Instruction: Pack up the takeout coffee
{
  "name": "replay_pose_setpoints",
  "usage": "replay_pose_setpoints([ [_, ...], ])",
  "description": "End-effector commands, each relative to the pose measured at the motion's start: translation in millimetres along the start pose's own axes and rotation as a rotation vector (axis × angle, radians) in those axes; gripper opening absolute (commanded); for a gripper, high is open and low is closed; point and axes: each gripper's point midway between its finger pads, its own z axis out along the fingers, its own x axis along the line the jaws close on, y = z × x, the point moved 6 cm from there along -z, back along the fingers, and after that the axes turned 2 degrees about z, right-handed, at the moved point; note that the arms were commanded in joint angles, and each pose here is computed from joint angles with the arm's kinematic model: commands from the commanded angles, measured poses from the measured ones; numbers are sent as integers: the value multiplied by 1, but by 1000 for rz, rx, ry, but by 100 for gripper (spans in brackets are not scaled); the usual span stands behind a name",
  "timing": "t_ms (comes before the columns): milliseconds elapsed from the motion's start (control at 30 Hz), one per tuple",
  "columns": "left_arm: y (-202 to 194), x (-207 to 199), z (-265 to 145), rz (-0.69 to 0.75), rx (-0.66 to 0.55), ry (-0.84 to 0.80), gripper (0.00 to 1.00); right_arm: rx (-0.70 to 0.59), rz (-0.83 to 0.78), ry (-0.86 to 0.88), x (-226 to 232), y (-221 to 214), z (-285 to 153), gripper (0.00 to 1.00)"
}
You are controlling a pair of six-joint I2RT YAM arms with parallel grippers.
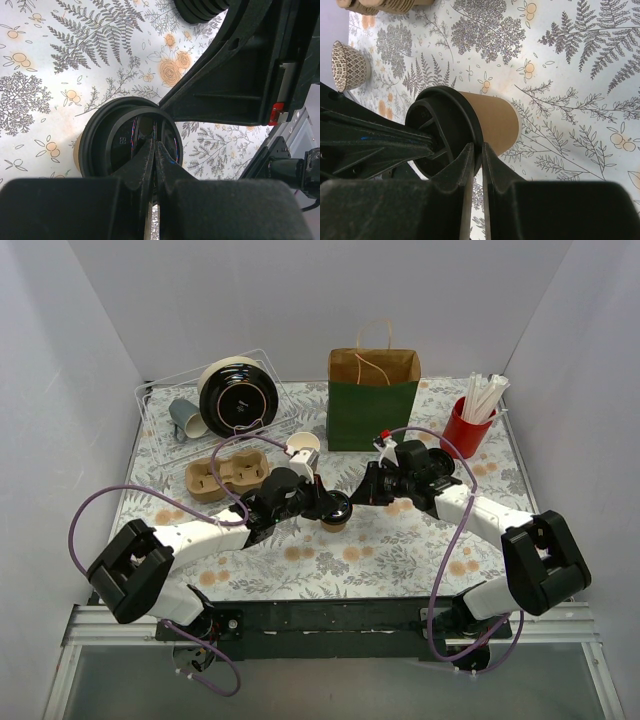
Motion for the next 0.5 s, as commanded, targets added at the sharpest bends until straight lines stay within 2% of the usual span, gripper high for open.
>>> replay_pose_setpoints([
  [0, -55, 36, -13, -26, 227, 166, 0, 121, -1, -141, -22, -22, 3, 17],
  [133, -38, 26, -14, -47, 193, 164, 0, 107, -91, -113, -4, 5, -1, 24],
  [167, -30, 22, -14, -50, 182, 170, 6, 95, -118, -106, 4, 16, -1, 26],
  [233, -21, 17, -15, -59, 166, 178, 12, 136, -127, -116, 4, 19, -1, 32],
  [333, 3, 5, -16, -61, 118, 176, 34, 152, -149, -124, 7, 26, -1, 37],
  [467, 26, -9, -15, -45, 83, 157, 48, 137, -163, -141, 11, 34, -4, 44],
])
